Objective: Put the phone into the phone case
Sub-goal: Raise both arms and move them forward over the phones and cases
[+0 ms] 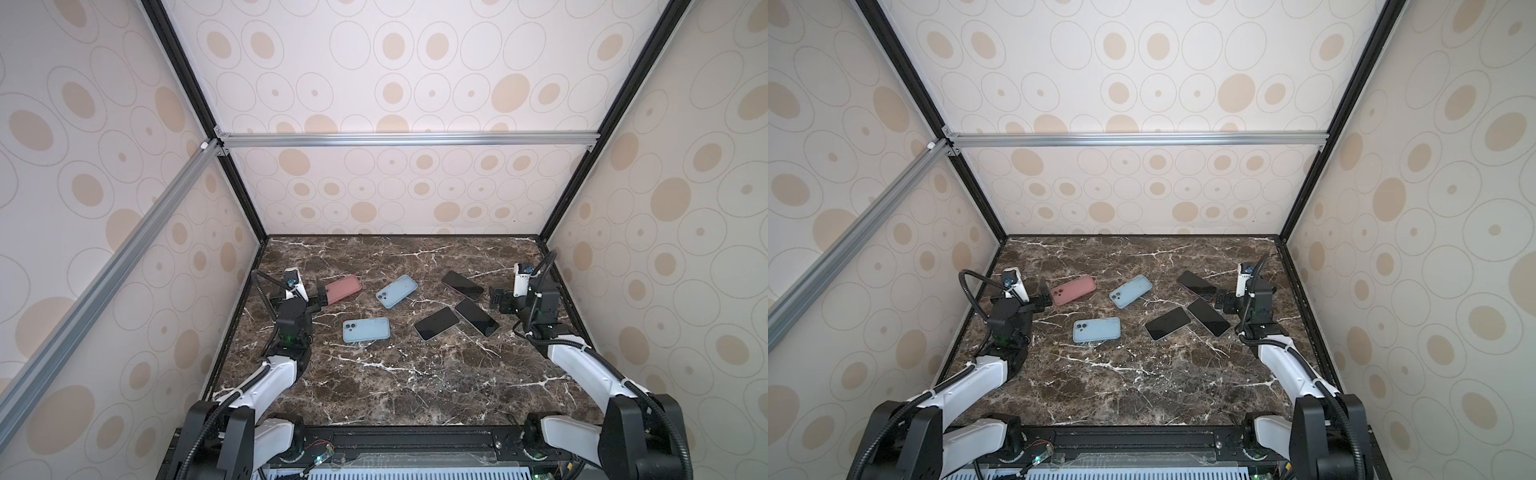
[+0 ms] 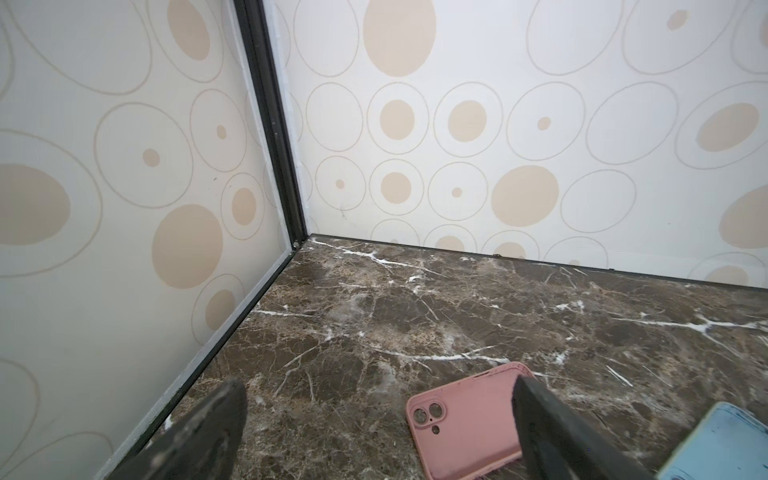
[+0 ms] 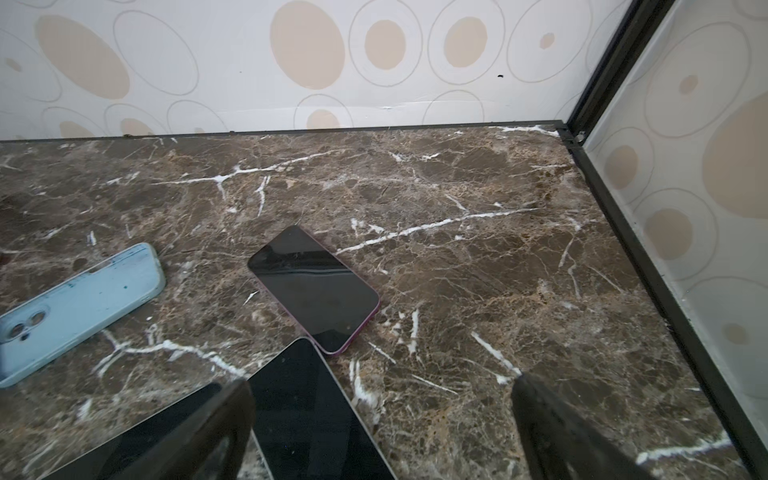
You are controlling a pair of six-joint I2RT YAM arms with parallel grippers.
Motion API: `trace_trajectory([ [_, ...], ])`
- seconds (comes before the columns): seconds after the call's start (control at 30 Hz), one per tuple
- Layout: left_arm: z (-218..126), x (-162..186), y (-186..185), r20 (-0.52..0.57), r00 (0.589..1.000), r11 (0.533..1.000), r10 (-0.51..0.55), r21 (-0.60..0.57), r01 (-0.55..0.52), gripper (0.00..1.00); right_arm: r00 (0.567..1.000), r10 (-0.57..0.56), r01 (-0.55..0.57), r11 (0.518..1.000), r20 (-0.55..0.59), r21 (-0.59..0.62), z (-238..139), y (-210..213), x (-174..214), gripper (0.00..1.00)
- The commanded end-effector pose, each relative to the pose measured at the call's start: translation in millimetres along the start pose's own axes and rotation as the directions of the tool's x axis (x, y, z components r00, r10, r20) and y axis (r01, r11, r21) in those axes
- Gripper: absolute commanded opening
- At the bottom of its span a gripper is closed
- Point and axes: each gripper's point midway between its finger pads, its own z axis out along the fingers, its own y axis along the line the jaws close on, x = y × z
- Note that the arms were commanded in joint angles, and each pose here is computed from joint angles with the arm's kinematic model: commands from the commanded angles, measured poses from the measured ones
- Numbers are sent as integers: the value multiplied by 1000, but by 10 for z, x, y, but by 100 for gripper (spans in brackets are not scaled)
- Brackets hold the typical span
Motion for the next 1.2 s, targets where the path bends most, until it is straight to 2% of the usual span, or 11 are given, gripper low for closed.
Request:
trace_trajectory([
  [0.0,-66,-27,-116,-60,998,1000,11,28,-9,100,990,-1,-6,999,-139,-50,-95,133,202,100],
  [0.23,-230,-94,-478,-98,995,983,22,181,-4,100,974,-35,10,994,-223,-112,-188,331,251,100],
  [0.4,-340,-63,-732,-155,988,956,23,293,24,100,963,-42,0,988,-266,-156,-231,444,284,100],
  [0.67,-497,-2,-904,-189,981,921,32,386,44,100,937,-77,6,979,-340,-204,-246,619,418,99],
  [0.87,-573,10,-911,-214,976,912,29,405,62,100,918,-86,5,979,-386,-205,-259,666,544,99],
  [1.17,-521,281,-812,-333,943,943,9,317,103,92,905,-108,18,976,-412,-216,-296,742,588,99],
])
